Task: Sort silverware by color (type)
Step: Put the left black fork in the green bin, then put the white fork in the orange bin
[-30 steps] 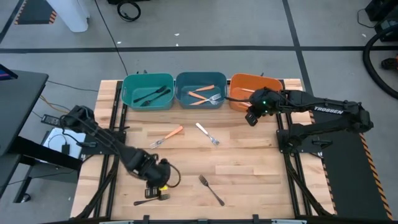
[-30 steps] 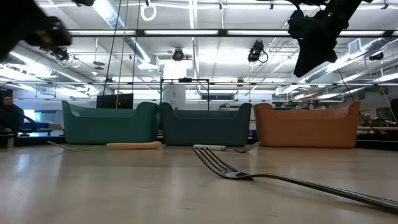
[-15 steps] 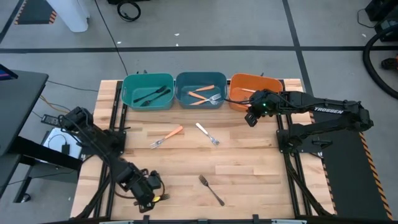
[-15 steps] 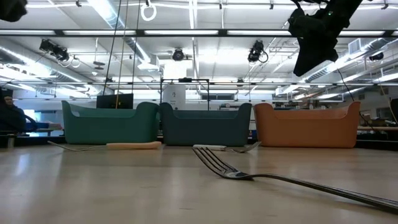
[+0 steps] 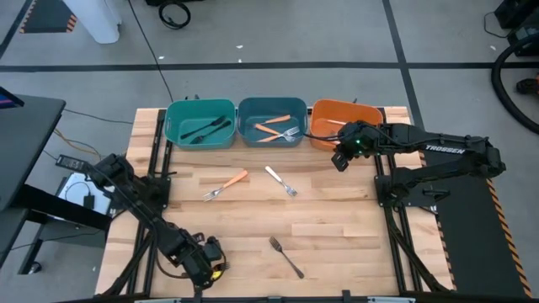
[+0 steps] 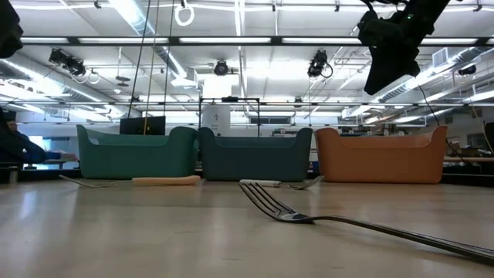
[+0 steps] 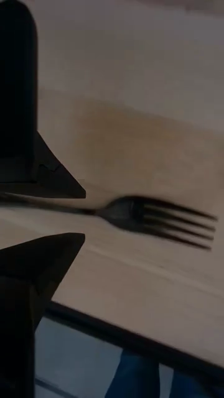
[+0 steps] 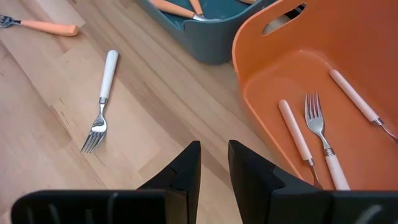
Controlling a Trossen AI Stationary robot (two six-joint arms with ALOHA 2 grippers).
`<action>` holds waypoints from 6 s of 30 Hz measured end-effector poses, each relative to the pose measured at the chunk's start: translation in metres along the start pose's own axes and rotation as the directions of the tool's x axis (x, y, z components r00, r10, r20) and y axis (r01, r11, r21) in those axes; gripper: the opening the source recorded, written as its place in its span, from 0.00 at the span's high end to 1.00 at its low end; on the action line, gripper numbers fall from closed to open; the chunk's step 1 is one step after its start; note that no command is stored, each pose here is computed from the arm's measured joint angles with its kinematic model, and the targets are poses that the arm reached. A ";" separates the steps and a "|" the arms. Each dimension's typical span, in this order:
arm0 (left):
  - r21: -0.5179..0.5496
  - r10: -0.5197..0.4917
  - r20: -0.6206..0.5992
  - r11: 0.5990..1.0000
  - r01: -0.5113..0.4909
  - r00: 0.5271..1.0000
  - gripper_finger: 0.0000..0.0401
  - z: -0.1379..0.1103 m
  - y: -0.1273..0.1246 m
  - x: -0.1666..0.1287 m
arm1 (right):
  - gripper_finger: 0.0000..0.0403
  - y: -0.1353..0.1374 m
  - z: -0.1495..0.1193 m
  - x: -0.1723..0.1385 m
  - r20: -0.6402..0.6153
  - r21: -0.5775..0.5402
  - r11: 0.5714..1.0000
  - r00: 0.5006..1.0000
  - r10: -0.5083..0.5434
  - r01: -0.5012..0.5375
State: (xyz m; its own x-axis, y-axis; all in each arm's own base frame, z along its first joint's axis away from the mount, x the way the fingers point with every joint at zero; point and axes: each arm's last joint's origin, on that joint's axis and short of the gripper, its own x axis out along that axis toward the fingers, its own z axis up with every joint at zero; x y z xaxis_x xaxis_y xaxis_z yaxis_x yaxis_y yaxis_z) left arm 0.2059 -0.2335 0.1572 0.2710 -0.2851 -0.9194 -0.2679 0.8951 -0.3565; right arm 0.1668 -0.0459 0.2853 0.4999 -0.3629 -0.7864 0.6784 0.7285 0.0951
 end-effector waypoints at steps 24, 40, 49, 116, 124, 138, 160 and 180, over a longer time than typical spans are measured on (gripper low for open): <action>0.002 0.195 -0.024 0.981 -0.195 0.981 0.77 -0.008 0.011 0.032 | 0.78 0.000 0.000 0.000 -0.001 0.005 1.000 1.000 0.000 0.000; 0.005 0.193 0.003 0.981 -0.193 0.981 0.96 -0.004 0.013 0.020 | 0.78 0.001 0.003 0.000 0.027 0.013 1.000 1.000 0.015 -0.015; -0.016 0.250 0.063 0.968 -0.250 0.966 0.97 0.014 0.032 -0.029 | 0.78 0.005 0.010 0.000 0.104 -0.003 0.999 0.993 0.053 -0.053; -0.298 0.715 0.350 0.698 -0.651 0.606 0.77 0.146 0.344 -0.244 | 0.75 0.102 0.020 0.142 -0.023 0.051 0.906 0.907 0.421 -0.419; -0.267 0.700 0.402 0.706 -0.655 0.590 0.77 0.148 0.329 -0.252 | 0.70 0.121 0.005 0.161 -0.097 0.127 0.921 0.920 0.380 -0.367; -0.231 0.683 0.396 0.721 -0.653 0.613 0.77 0.149 0.322 -0.247 | 0.70 0.134 0.002 0.204 -0.214 0.030 0.972 0.948 0.234 -0.233; -0.222 0.685 0.391 0.718 -0.660 0.614 0.77 0.148 0.323 -0.247 | 0.70 0.131 0.011 0.216 -0.331 0.002 0.989 0.933 0.138 -0.145; -0.229 0.686 0.399 0.717 -0.658 0.609 0.77 0.149 0.323 -0.248 | 0.94 0.121 0.009 0.209 -0.393 -0.030 0.995 0.916 0.076 -0.095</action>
State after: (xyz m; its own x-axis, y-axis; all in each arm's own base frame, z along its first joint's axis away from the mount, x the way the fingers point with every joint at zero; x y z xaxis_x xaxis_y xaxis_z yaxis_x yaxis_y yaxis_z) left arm 0.1903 0.1771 0.2946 0.3502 0.5773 -0.7377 -0.5820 0.7511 0.3115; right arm 0.3580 -0.0391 0.1384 0.2978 -0.0484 -0.9534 0.6112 0.7769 0.1514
